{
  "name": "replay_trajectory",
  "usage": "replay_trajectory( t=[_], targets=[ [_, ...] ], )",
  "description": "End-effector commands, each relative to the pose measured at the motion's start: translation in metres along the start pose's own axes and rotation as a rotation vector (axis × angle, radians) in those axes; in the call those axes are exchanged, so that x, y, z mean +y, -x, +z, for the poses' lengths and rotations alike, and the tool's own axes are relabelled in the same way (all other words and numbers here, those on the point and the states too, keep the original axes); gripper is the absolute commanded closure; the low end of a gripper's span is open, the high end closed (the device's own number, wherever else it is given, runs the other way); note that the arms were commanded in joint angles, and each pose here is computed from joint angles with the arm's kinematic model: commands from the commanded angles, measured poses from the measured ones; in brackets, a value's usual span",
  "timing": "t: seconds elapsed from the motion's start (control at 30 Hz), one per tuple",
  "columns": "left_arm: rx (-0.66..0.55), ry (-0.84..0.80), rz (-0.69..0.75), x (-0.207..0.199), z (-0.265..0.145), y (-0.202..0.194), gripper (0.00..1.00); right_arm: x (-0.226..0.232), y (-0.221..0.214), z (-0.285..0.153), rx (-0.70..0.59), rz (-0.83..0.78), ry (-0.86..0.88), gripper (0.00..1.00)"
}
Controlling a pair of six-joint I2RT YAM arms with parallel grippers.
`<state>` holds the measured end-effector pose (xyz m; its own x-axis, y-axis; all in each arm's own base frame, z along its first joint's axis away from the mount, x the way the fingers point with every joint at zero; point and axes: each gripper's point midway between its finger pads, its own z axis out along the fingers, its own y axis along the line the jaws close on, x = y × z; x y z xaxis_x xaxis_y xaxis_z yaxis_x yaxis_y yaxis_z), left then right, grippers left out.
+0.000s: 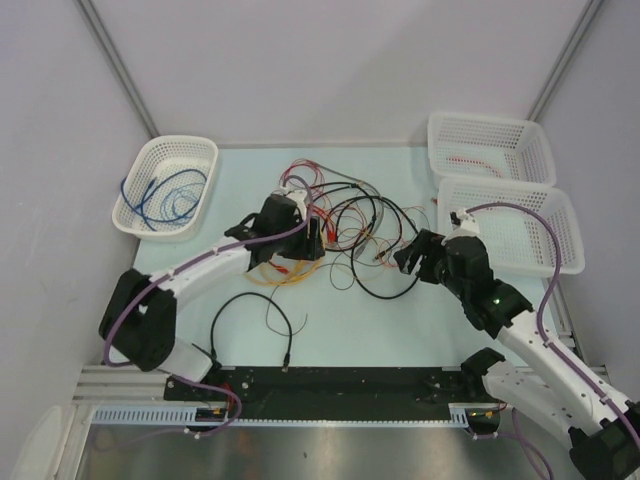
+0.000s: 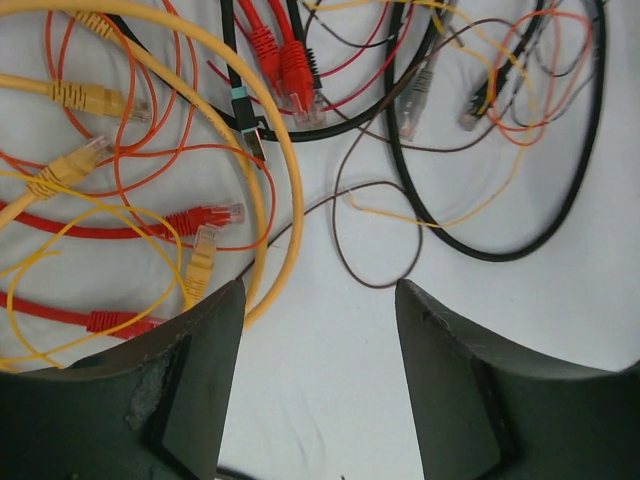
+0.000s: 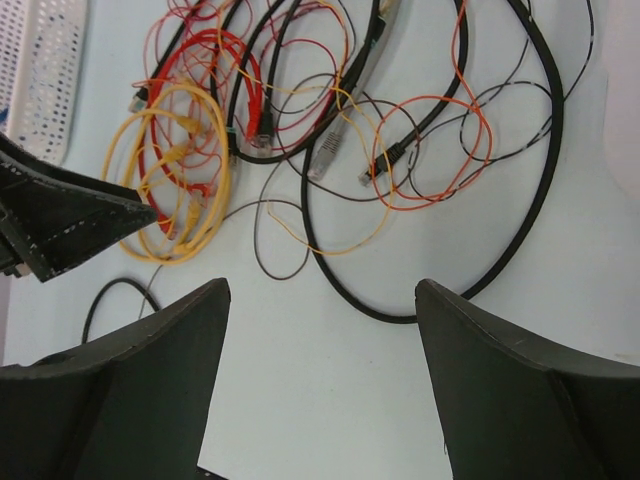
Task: Untangle the cables
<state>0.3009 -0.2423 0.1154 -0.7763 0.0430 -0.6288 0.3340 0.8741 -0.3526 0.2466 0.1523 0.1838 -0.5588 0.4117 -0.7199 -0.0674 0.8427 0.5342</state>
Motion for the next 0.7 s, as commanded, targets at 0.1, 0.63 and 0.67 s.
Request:
replay_trajectory(
  t=[0.1,0.63,0.67],
  targets=[
    [0.013,0.014,0.027,-0.001,0.056,0.017,0.34,-0.012,-0.002,0.015,0.013,-0.064,-0.053,0.19],
    [0.016,0.075,0.06,0.006,0.069,0.019,0.98,-0.028,-0.003,0.022,0.027,-0.069,-0.089,0.18],
    [-0.007,0.071,0.063,0.003,0.058,0.027,1.0,-0.027,-0.002,0.02,0.022,-0.067,-0.085,0.18]
  ],
)
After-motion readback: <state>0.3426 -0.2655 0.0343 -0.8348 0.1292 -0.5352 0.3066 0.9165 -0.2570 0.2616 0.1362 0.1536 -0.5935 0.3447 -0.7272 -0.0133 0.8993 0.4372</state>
